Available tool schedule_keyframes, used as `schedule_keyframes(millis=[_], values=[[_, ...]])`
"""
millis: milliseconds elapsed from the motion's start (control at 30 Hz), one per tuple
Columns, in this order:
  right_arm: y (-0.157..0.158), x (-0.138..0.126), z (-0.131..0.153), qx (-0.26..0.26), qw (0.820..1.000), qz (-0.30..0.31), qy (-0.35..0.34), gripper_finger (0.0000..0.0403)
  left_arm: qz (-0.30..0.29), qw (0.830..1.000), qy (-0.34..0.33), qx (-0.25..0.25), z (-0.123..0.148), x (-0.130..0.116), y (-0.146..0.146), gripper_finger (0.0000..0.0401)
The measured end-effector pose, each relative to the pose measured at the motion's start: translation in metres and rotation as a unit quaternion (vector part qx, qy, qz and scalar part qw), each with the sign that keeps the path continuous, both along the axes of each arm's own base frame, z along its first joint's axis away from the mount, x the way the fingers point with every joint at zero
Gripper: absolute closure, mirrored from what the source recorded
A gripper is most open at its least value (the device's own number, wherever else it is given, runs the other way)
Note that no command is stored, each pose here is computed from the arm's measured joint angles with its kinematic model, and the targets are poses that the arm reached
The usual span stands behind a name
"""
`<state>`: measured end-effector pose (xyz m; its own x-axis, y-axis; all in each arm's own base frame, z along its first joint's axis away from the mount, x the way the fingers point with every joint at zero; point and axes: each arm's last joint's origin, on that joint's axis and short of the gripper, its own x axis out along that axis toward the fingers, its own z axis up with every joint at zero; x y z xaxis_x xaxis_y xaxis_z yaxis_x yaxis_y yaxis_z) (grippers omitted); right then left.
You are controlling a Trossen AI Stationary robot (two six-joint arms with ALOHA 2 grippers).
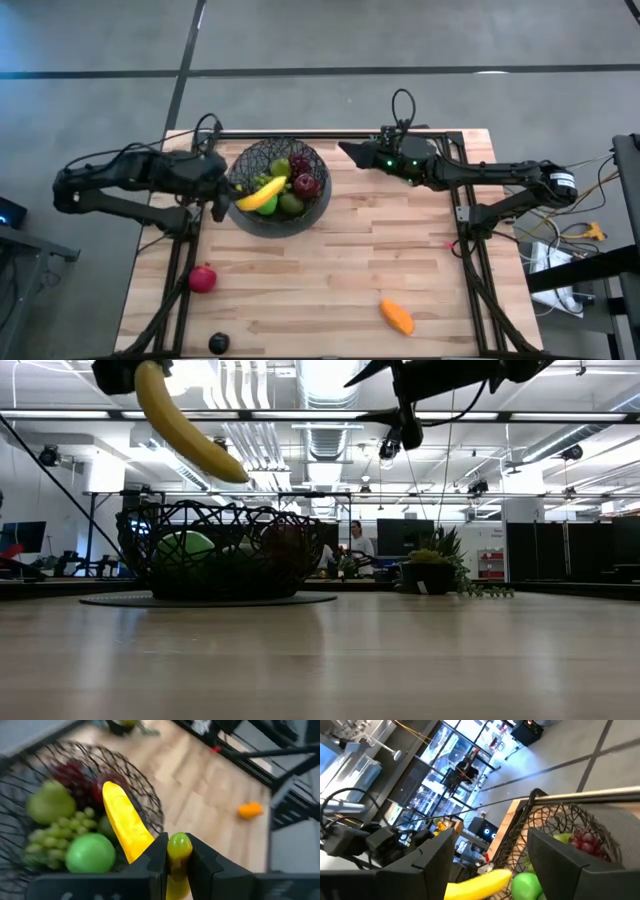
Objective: Build produce basket
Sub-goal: Put the yellow banana into the black wire basket
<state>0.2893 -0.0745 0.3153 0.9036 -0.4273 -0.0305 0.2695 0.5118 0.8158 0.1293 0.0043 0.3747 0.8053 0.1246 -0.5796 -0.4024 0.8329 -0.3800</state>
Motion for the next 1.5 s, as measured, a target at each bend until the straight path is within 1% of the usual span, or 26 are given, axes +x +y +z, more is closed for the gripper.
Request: schedule_keyframes(millis=[100,233,467,567,800,867,967,1067,1133,1200,1400,1500], values=[[0.001,0.002,-0.003,0.014,1.000,0.002,-0.002,0.0174,-0.018,0.999,0.017,-0.031,-0.004,0.009,0.008,0.0371],[0.006,0.004,-0.004,0.017,1.000,0.014,-0.001,0.0174,-0.054,0.995,0.042,-0.067,-0.013,0.025,0.024,0.0371],[0.018,0.007,-0.003,0.016,0.999,0.034,-0.001,0.0176,-0.106,0.981,0.057,-0.155,-0.032,0.048,0.065,0.0371],[0.021,0.007,-0.003,0.015,0.999,0.039,0.000,0.0177,-0.108,0.975,0.058,-0.183,-0.040,0.053,0.081,0.0371],[0.023,0.008,-0.003,0.012,0.999,0.047,0.001,0.0177,-0.081,0.965,0.052,-0.246,-0.053,0.056,0.110,0.0371],[0.024,0.008,-0.003,0.012,0.999,0.053,0.001,0.0177,-0.079,0.959,0.047,-0.269,-0.056,0.055,0.116,0.0371],[0.024,0.008,-0.003,0.012,0.999,0.053,0.001,0.0177,-0.077,0.943,0.044,-0.321,-0.061,0.054,0.123,0.0371],[0.024,0.008,-0.003,0.008,0.999,0.053,0.003,0.0177,-0.110,0.925,0.027,-0.363,-0.064,0.055,0.126,0.0371],[0.024,0.008,-0.003,0.004,0.999,0.053,0.004,0.0177,-0.126,0.918,0.024,-0.375,-0.066,0.055,0.126,0.0371],[0.024,0.008,-0.003,0.005,0.999,0.053,0.004,0.0177,-0.120,0.913,0.041,-0.387,-0.070,0.055,0.126,0.0371],[0.024,0.007,-0.004,0.000,0.999,0.053,0.009,0.0177,-0.067,0.916,0.119,-0.377,-0.087,0.057,0.132,0.0371],[0.024,0.007,-0.005,0.001,0.998,0.053,0.014,0.0177,-0.051,0.917,0.142,-0.369,-0.093,0.060,0.136,0.0371]])
